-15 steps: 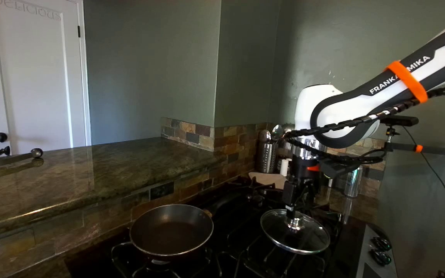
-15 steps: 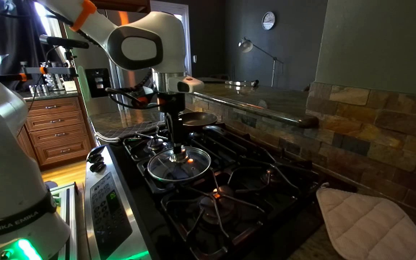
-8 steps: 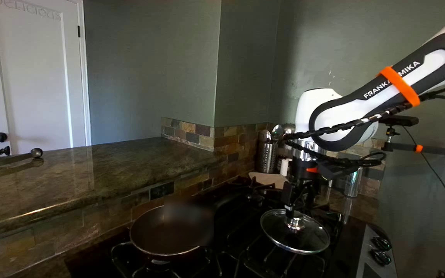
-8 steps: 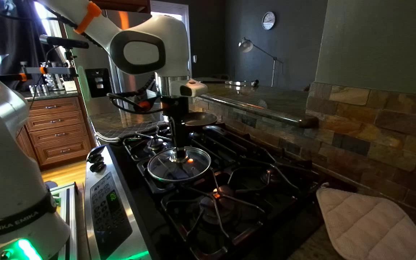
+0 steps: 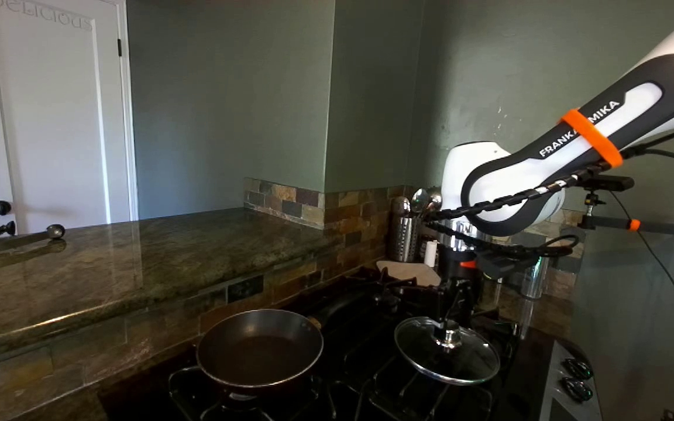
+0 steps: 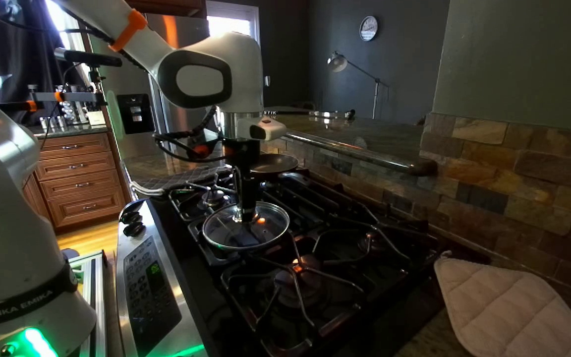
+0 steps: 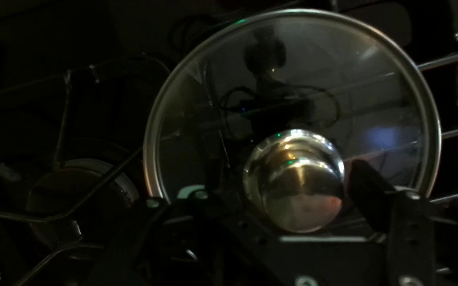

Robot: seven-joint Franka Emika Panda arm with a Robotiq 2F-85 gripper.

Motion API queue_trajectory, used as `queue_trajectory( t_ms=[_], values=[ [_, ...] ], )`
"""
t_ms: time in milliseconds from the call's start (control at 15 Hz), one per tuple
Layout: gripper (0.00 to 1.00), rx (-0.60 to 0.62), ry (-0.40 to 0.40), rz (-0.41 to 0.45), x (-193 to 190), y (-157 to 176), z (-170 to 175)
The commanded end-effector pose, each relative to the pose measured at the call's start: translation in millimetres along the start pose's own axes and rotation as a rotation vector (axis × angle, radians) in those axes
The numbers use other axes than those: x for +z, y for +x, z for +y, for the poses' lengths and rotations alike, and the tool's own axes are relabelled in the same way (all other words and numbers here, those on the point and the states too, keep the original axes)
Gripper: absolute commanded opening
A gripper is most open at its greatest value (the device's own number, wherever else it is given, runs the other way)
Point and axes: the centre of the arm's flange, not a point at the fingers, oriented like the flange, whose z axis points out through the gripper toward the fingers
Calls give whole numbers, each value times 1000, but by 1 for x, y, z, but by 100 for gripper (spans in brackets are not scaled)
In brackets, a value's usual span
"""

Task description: Take the lid off the pot, then move the pot backwards, then put the lid on it

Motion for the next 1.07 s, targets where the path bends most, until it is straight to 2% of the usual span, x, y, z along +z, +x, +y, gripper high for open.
queue_trajectory(
  t_ms=[0, 67, 333, 400, 467, 533, 600, 867, 1000],
  values=[
    [50, 19, 10, 3, 3, 7, -5],
    [84, 22, 10, 5, 3, 8, -6],
    [94, 26, 10, 12, -1, 12, -8],
    [72, 24, 8, 14, -1, 12, -9],
    [62, 20, 5, 14, -1, 13, -11],
    [61, 18, 3, 15, -1, 13, -12],
    [55, 17, 1, 14, -1, 14, -13],
    [23, 17, -4, 11, 1, 15, -15],
    [23, 19, -5, 12, 0, 17, -16]
  ],
)
